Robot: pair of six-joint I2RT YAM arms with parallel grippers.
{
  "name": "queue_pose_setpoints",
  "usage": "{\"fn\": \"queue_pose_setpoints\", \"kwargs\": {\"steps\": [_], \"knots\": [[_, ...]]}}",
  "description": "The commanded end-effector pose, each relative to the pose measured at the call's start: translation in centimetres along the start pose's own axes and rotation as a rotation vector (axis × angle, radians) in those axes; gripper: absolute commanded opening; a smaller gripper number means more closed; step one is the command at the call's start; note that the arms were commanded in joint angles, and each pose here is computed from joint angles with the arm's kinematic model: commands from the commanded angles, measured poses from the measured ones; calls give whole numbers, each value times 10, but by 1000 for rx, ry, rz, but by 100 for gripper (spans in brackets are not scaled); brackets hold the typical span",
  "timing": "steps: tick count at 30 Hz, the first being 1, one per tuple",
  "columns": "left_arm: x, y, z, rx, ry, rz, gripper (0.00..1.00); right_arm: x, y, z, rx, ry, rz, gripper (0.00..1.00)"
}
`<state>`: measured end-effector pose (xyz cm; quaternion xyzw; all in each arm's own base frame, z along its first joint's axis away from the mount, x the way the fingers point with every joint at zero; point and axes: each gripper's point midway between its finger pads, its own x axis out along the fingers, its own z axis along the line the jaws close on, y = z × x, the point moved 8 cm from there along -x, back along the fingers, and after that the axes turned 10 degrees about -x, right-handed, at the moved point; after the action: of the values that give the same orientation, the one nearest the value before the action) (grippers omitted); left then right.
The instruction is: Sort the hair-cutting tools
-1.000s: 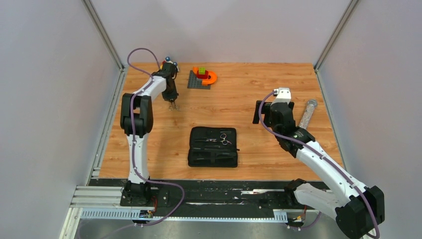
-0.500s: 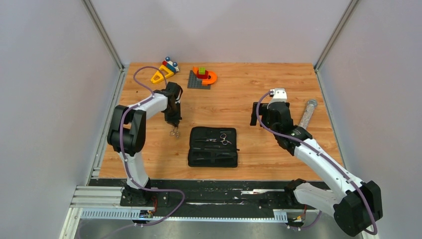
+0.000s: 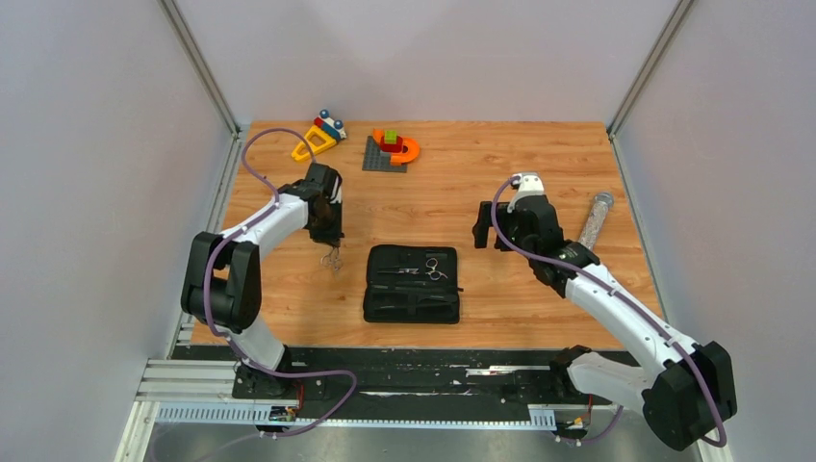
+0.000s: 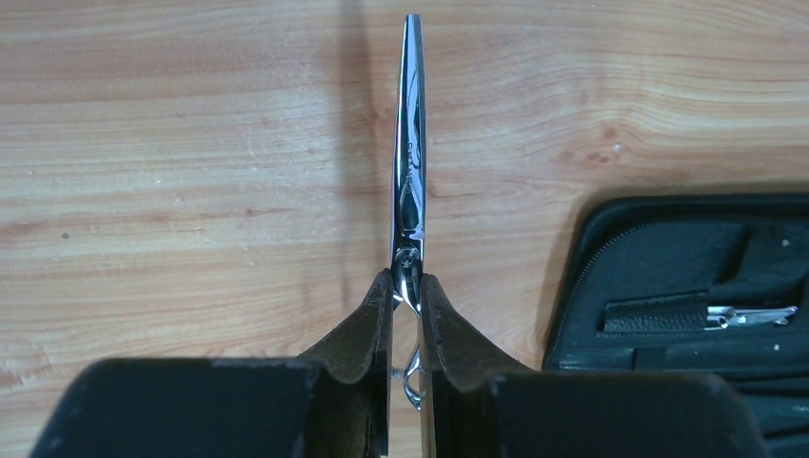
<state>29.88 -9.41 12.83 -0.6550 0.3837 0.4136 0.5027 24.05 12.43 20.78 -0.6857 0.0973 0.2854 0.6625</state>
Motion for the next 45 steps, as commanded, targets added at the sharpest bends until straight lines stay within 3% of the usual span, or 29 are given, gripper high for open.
{"fn": "queue_pose_setpoints", "kwargs": {"steps": [1, 7, 13, 19, 31, 45], "knots": [[-16, -5, -5, 55, 92, -60, 0, -1, -12, 8, 47, -59, -17, 96], [-35, -4, -19, 179, 226, -120, 0, 5, -7, 13, 53, -98, 21, 95], [-50, 6, -38, 407, 248, -151, 0, 13, 1, 17, 99, -105, 104, 93], [-50, 27, -54, 598, 263, -96, 0, 16, 14, 25, 147, -157, 192, 91], [-26, 54, -69, 912, 143, 81, 0, 20, 25, 28, 152, -191, 226, 91], [1, 50, -90, 1089, 53, 167, 0, 37, 46, 32, 166, -214, 298, 91]]}}
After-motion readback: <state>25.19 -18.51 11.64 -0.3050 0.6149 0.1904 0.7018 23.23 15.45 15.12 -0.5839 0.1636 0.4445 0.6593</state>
